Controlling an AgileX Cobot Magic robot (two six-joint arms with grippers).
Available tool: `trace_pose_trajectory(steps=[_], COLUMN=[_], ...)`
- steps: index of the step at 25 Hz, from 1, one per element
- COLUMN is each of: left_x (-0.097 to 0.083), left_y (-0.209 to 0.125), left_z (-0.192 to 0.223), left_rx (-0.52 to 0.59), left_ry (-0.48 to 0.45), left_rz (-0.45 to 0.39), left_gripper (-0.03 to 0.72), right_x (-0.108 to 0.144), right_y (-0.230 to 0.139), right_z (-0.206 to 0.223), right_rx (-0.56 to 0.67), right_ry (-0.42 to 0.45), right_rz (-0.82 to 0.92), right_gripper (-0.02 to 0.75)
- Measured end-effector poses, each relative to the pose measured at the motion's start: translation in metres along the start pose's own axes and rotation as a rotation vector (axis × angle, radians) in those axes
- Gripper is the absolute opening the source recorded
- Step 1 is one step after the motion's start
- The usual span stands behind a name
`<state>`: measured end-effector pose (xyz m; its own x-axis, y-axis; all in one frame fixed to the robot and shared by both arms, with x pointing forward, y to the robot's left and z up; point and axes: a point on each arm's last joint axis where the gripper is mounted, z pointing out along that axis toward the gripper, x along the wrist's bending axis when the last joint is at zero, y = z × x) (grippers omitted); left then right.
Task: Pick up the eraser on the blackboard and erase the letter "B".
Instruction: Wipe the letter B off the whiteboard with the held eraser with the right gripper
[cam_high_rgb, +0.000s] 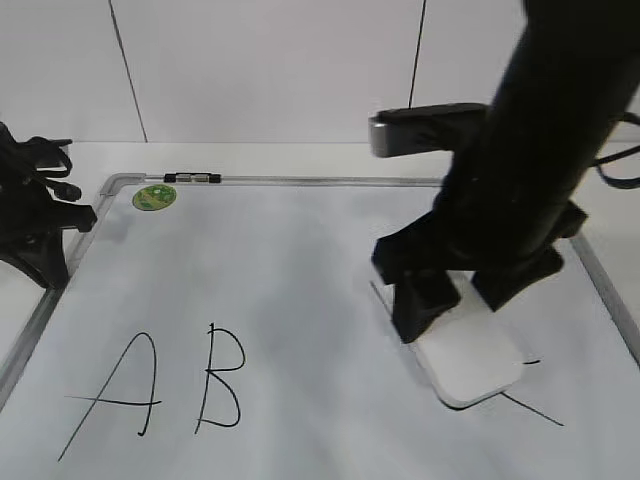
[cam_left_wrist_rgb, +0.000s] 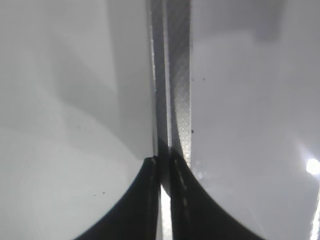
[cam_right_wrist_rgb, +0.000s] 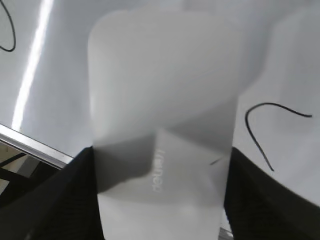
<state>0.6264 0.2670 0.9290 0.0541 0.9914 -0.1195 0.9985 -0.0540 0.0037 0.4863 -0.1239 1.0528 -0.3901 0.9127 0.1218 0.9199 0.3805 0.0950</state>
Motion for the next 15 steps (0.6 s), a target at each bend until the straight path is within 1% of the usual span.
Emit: trace_pose_trajectory(steps=[4, 7, 13, 15], left_x=[0.0, 0.0, 0.0, 0.0], left_y=[0.0, 0.0, 0.0, 0.0], left_z=[0.0, 0.0, 0.0, 0.0], left_rx=[0.0, 0.0, 0.002, 0.003], left_ry=[0.0, 0.0, 0.0, 0.0], left_rz=[0.0, 0.0, 0.0, 0.0], left_gripper=[0.018, 0.018, 0.018, 0.018], right_x=[0.034, 0.052, 0.055, 0.055], right_y=[0.016, 0.027, 0.038, 0.043], right_z=[0.019, 0.039, 0.075, 0.085], right_rx=[0.036, 0.078, 0.151, 0.134], right_ry=[0.0, -0.005, -0.025, -0.026], right_rz=[-0.092, -0.163, -0.182, -0.183], right_gripper=[0.54, 0.54, 0.54, 0.54])
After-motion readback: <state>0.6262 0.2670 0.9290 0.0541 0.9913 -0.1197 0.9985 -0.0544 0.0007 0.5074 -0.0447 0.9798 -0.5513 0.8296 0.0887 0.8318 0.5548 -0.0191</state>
